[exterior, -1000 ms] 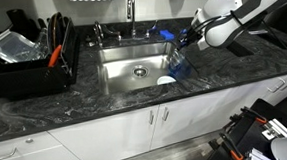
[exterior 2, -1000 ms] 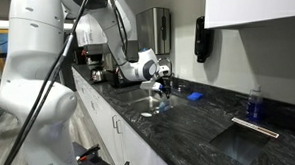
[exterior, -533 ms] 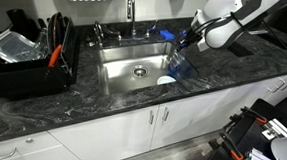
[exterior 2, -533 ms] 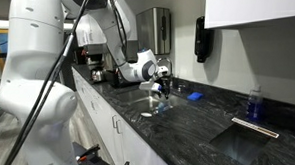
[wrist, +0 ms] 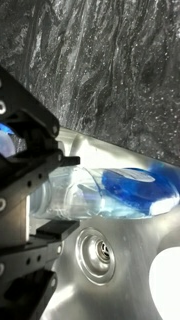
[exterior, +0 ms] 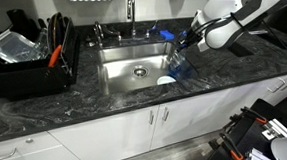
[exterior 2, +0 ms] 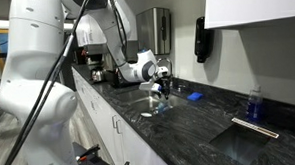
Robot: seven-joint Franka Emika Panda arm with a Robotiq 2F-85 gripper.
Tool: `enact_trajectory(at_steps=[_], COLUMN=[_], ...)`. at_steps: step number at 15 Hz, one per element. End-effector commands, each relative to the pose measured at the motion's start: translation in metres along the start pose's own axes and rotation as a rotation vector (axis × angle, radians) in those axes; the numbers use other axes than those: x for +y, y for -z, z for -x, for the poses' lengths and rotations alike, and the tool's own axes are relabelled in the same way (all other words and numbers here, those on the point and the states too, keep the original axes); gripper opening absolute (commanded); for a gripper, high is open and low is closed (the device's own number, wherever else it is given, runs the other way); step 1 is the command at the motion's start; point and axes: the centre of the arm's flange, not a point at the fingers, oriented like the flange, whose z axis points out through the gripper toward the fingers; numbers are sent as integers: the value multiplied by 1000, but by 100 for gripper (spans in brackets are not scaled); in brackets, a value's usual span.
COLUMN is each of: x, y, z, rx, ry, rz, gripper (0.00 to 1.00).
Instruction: Pick up the bottle from the counter and put it in the sink
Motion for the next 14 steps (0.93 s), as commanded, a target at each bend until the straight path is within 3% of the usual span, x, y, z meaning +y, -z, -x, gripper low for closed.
enact_trajectory(at_steps=[1, 4, 14], x=[-2, -3, -6], y=[11, 13, 45], z=[4, 4, 0], rx=[17, 22, 17], ry=[10, 13, 46], rz=[1, 0, -64], gripper=[79, 99, 100])
